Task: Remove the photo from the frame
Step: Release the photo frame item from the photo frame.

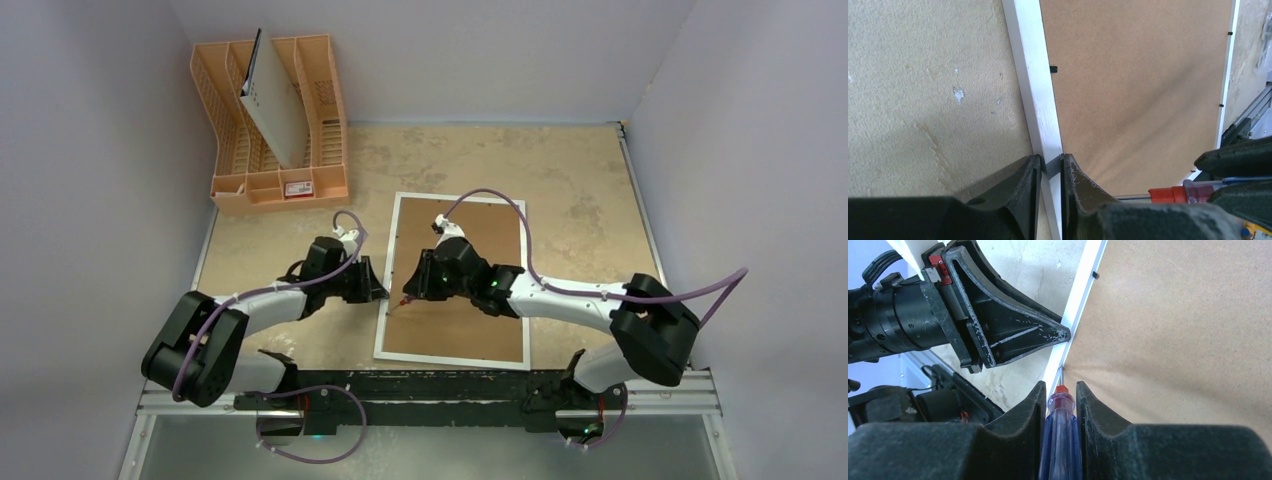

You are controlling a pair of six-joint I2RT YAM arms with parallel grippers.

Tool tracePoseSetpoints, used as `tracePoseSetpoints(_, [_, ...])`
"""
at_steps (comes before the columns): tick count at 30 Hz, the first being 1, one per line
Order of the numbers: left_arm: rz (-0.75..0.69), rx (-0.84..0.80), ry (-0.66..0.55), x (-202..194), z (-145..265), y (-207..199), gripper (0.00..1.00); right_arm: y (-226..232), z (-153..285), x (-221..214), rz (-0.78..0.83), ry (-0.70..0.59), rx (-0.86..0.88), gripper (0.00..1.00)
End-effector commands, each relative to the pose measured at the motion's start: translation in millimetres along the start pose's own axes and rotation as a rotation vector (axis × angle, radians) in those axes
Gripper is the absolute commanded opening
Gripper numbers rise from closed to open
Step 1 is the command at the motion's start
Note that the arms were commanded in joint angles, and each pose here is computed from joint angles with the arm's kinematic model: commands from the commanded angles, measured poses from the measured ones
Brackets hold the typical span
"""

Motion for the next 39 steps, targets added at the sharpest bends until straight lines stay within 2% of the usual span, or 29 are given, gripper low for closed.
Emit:
tracePoseSetpoints(1, [0.068, -0.032, -0.003, -10.5, -0.8, -4.7, 0.00, 22.1, -0.3, -7.9, 0.031, -0.063, -0.065, 0.00])
tracePoseSetpoints(15, [0.103, -0.024, -0.041, -14.8, 3.0, -4.2, 0.00, 96.3, -6.4, -40.5, 0.162, -0.243, -0.184, 0.00])
tracePoseSetpoints(19, [0.098, -0.023, -0.042, -15.2, 2.8, -3.8, 0.00, 104.6, -14.1, -54.6, 0.196, -0.255, -0.277, 0.00])
tracePoseSetpoints(26, [0.082, -0.019, -0.035, -16.1, 3.1, -2.9, 0.00, 116.6, -10.1, -58.8, 0.183, -0.264, -0.292, 0.00])
tracePoseSetpoints(31, [0.076, -0.006, -0.031, -17.4, 4.4, -1.4, 0.00, 109.9, 4.0, -33.9, 0.144, -0.295, -0.271, 0.00])
tracePoseSetpoints(36, [0.070, 0.005, -0.030, -17.5, 6.3, -0.8, 0.00, 74.1, 16.9, 0.8, 0.051, -0.312, -0.288, 0.00])
tracePoseSetpoints(39, [0.069, 0.007, -0.028, -18.1, 7.2, -0.8, 0.00, 59.6, 28.1, 18.6, 0.000, -0.326, -0.227, 0.00])
Point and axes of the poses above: each gripper's point midway between its finger pads, its own z axis back along the fingers, its own y axis along the line the jaws close on, x = y × z, the point moved 5 cm from there along z, back along the fingers, and after that the axes turned 14 degrees about -z, right-handed, at the moved point
